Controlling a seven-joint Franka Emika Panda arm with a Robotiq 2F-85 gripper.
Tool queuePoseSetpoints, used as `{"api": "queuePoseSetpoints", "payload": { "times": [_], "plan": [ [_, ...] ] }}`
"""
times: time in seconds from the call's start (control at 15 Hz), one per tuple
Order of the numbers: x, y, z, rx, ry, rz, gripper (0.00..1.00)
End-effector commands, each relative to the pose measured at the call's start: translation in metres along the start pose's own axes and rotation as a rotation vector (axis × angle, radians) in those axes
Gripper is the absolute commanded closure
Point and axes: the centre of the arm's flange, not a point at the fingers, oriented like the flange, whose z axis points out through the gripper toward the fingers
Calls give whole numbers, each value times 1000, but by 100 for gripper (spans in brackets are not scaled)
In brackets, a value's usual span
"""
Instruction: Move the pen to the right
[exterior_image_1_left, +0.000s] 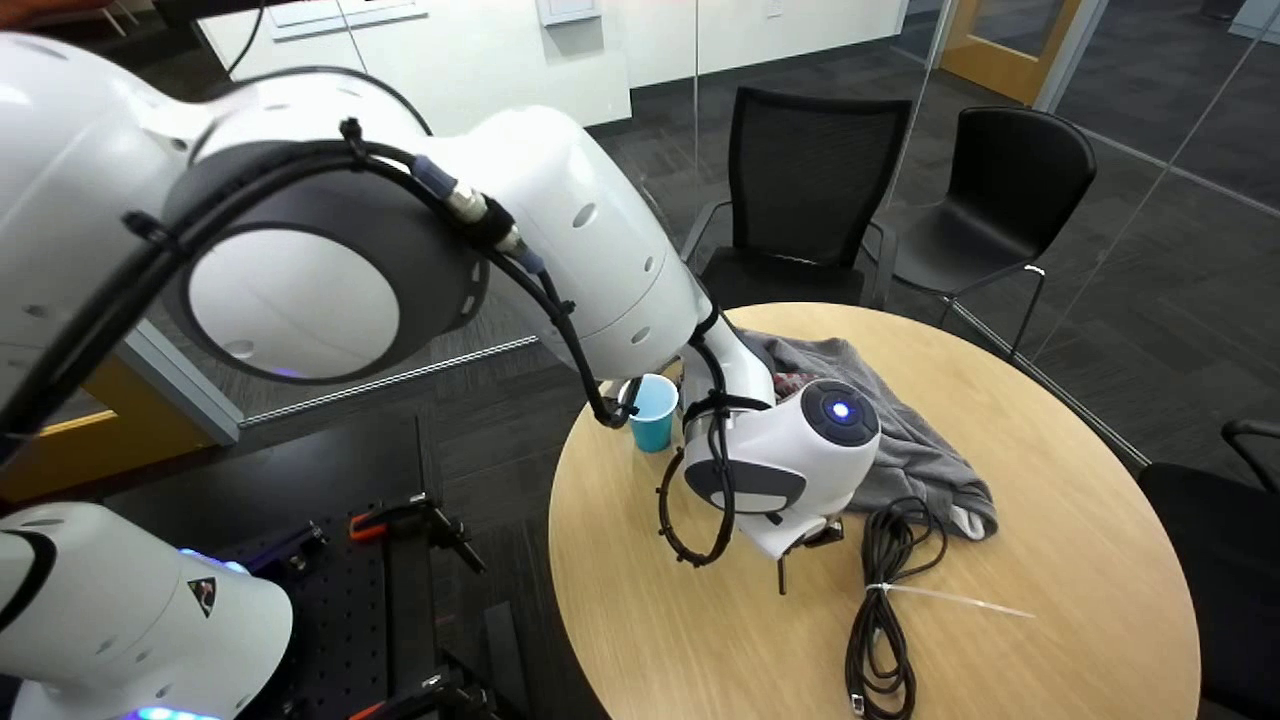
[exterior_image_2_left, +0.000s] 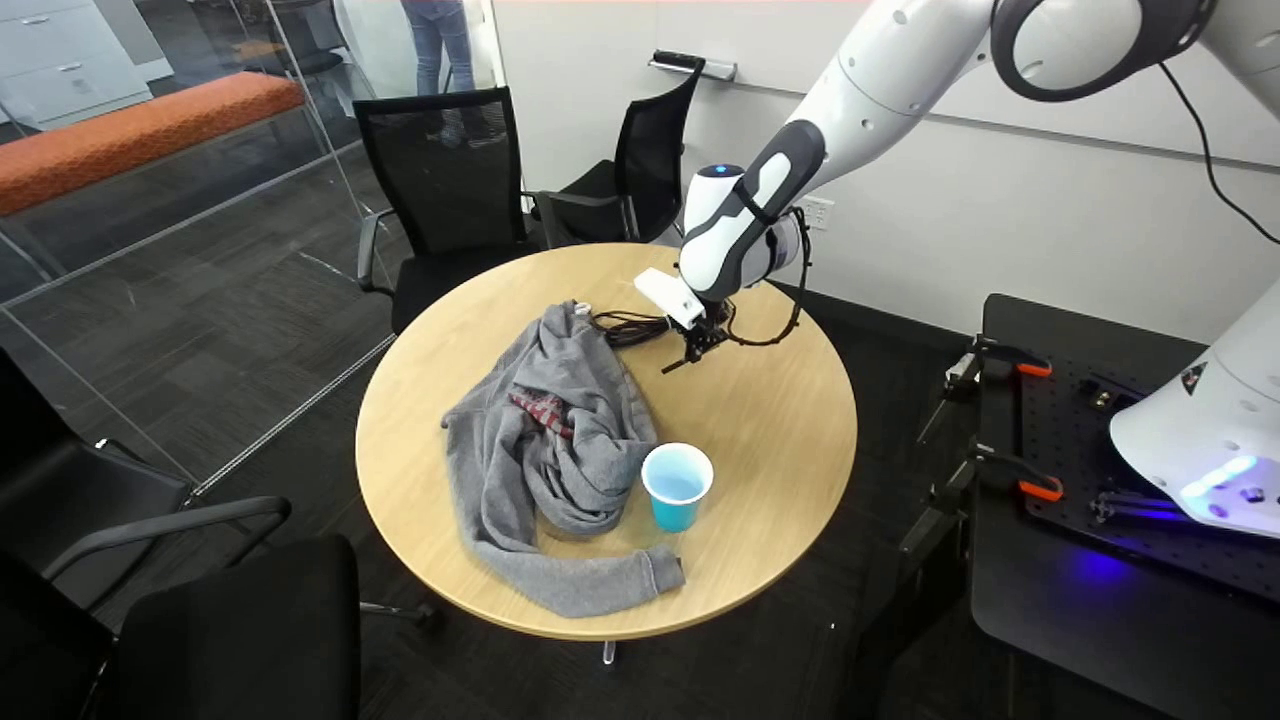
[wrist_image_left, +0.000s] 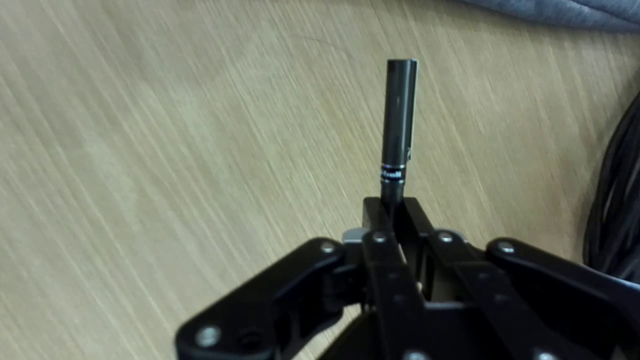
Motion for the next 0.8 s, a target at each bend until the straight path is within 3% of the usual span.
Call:
{"api": "queuePoseSetpoints", "payload": {
  "times": [0.0,0.73],
  "plan": [
    [-7,-13,16,16,3,59,97],
    [2,-21,37,36,28,158,97]
  ]
}}
